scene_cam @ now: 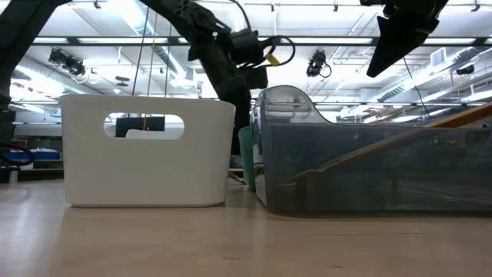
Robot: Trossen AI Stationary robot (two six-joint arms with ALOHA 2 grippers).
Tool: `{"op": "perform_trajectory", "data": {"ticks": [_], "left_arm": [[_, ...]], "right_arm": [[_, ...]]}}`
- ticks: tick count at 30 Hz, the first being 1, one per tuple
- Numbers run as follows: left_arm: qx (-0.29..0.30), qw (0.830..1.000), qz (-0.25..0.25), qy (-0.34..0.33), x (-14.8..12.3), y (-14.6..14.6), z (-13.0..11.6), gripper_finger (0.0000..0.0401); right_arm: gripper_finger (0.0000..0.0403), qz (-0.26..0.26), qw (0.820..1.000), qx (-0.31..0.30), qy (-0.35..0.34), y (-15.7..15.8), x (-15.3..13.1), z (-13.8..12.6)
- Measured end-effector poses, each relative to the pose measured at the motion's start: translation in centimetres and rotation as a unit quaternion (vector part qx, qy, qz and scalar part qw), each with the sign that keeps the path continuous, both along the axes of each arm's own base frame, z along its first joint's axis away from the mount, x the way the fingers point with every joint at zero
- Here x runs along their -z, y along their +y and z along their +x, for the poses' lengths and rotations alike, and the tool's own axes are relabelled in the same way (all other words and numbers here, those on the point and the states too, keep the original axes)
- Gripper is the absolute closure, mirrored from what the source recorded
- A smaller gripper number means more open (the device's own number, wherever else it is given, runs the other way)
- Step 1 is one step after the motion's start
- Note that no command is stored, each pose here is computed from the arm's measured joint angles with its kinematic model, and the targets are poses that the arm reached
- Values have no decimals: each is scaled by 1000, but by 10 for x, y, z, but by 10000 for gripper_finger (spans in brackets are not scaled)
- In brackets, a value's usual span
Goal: Sort silverware by color (type)
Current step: Put the blue fork into the white bin
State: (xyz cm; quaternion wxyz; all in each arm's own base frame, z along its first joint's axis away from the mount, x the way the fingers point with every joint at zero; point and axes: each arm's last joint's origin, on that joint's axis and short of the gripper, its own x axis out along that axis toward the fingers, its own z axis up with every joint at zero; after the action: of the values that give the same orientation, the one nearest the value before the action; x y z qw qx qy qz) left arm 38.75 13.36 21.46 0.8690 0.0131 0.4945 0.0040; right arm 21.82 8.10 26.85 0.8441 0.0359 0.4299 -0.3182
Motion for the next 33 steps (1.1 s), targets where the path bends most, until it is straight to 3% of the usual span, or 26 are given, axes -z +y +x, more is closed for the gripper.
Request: {"op": "perform_trajectory", "data": {"ticks": [7,10,18,26,33], "left_arm": [[32,999,16,10,0,-23,5,285],[35,998,44,16,-1,-27,7,285],[47,997,59,-4,-7,-32,9,285],[59,996,66,-20,-6,-42,13,285],[45,992,98,-69,-10,-60,-19,307]], "right_arm": [[310,-5,1000,22,9,-5,16,-3],[310,19,998,58,16,-11,28,-6],[310,79,986,142,31,-19,67,-19],[310,121,977,176,22,-17,92,-31],[310,143,973,180,8,-11,104,-38]]}}
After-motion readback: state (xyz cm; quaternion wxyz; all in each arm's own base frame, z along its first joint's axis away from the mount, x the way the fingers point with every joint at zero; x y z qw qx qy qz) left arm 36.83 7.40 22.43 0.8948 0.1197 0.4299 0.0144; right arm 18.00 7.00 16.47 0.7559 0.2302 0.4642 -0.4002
